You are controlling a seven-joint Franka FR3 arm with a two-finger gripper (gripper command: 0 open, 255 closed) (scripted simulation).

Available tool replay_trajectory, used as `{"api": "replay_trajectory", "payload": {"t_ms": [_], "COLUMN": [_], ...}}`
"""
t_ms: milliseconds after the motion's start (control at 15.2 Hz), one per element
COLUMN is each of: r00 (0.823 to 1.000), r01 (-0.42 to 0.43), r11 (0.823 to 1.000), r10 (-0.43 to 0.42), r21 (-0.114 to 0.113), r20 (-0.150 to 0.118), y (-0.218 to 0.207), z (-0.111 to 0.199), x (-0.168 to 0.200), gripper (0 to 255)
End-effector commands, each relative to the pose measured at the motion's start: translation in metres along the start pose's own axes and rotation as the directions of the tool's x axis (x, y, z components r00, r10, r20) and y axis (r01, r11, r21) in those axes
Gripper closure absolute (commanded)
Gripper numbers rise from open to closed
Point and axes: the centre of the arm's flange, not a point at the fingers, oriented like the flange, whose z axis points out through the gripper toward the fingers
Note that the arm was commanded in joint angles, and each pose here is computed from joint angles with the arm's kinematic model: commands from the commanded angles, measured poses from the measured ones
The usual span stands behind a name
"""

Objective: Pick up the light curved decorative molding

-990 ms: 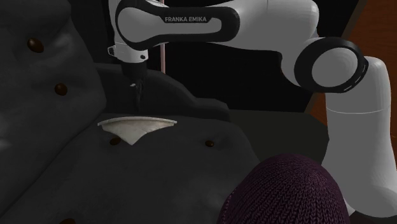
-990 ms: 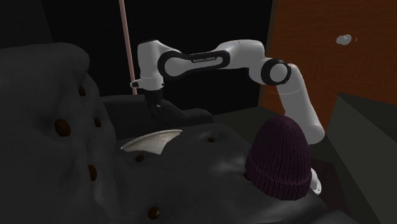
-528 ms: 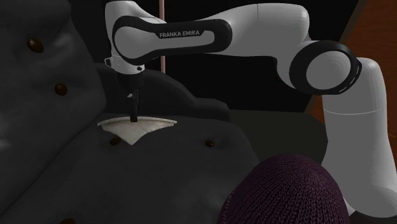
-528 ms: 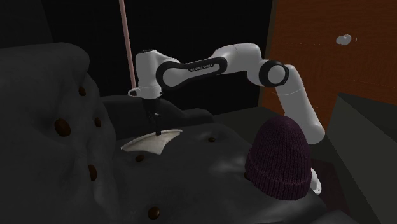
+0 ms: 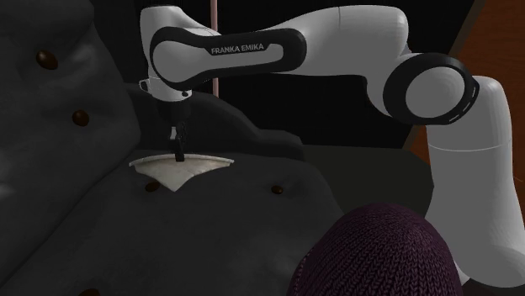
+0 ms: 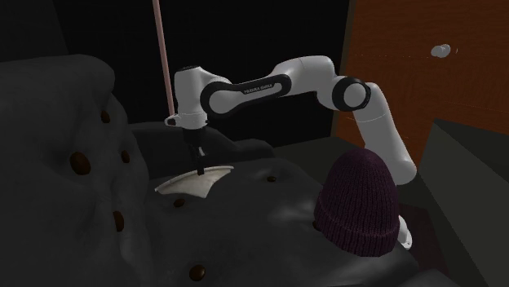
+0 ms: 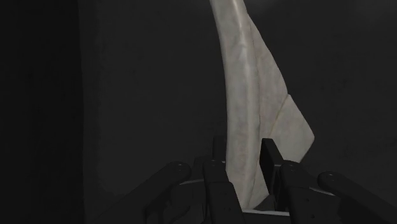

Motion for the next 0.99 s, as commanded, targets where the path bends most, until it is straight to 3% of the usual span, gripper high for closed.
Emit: {"api": "replay_trajectory", "payload": {"t_ms": [0, 198, 924], "r00": [1.000, 1.000, 1.000], "r01": [0.000, 0.000, 0.000], "r11": [1.000, 1.000, 1.000], "r10": [0.000, 0.000, 0.000], "r21": [0.000, 0.000, 0.000], "r20": [0.001, 0.001, 0.001], "y": [0.000, 0.000, 0.001], "z": [0.000, 0.001, -0.057], "x": [0.000, 0.000, -0.001], "gripper": [255, 255, 255]}}
